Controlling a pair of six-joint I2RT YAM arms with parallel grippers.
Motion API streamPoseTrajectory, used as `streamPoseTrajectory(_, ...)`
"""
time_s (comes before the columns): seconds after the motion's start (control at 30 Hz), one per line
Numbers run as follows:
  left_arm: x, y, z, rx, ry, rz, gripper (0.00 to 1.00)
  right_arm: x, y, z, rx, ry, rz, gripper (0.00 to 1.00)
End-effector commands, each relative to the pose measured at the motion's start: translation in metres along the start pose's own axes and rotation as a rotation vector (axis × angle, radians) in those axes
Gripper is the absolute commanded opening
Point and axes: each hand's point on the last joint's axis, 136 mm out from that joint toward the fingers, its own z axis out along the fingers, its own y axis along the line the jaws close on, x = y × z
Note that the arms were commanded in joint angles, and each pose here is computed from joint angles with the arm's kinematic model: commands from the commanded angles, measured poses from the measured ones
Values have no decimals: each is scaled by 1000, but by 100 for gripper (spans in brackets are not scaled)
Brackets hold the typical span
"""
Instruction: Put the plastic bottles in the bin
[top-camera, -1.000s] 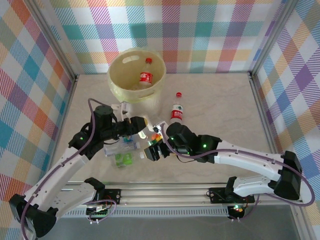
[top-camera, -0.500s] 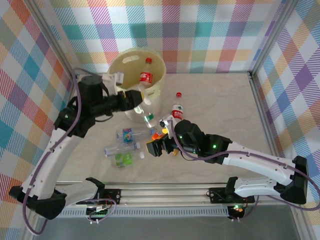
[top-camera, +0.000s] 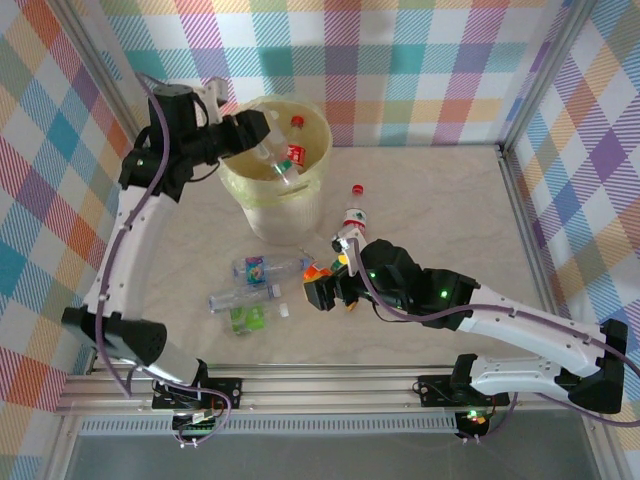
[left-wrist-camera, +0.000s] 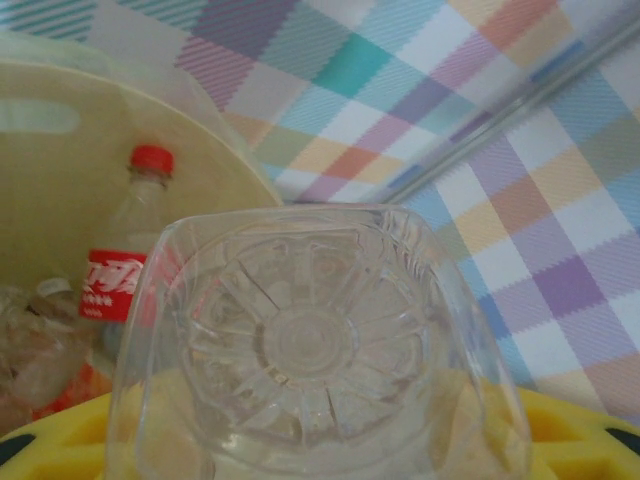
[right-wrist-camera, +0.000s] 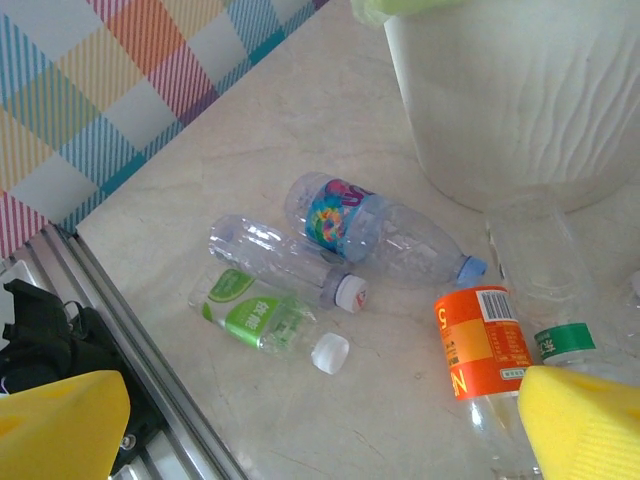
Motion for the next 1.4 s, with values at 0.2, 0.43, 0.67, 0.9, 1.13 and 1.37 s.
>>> streamPoseTrajectory(0.2, -63, 30, 23, 86, -94, -202, 52, -17, 6, -9, -23, -45, 37, 100)
streamPoseTrajectory(0.43, -55, 68, 54, -5, -46, -191, 53, -23, -1, -8, 48, -22, 34, 100)
streamPoseTrajectory(0.67, -30, 103, 77, -85, 43, -176, 55, -26, 1, -17, 24, -46, 30, 100)
streamPoseTrajectory(0.9, -11, 119, 83, -134, 107, -137, 60, -14, -13, -20, 83, -21, 40, 100)
streamPoseTrajectory(1.13, -2, 125, 82, -158, 140, -126, 74, -1, -21, -17, 125, 36, 52, 98)
streamPoseTrajectory(1.37, -17, 103, 60, -136, 88, -45, 97, 34, -30, -1, 134, 135, 123, 86)
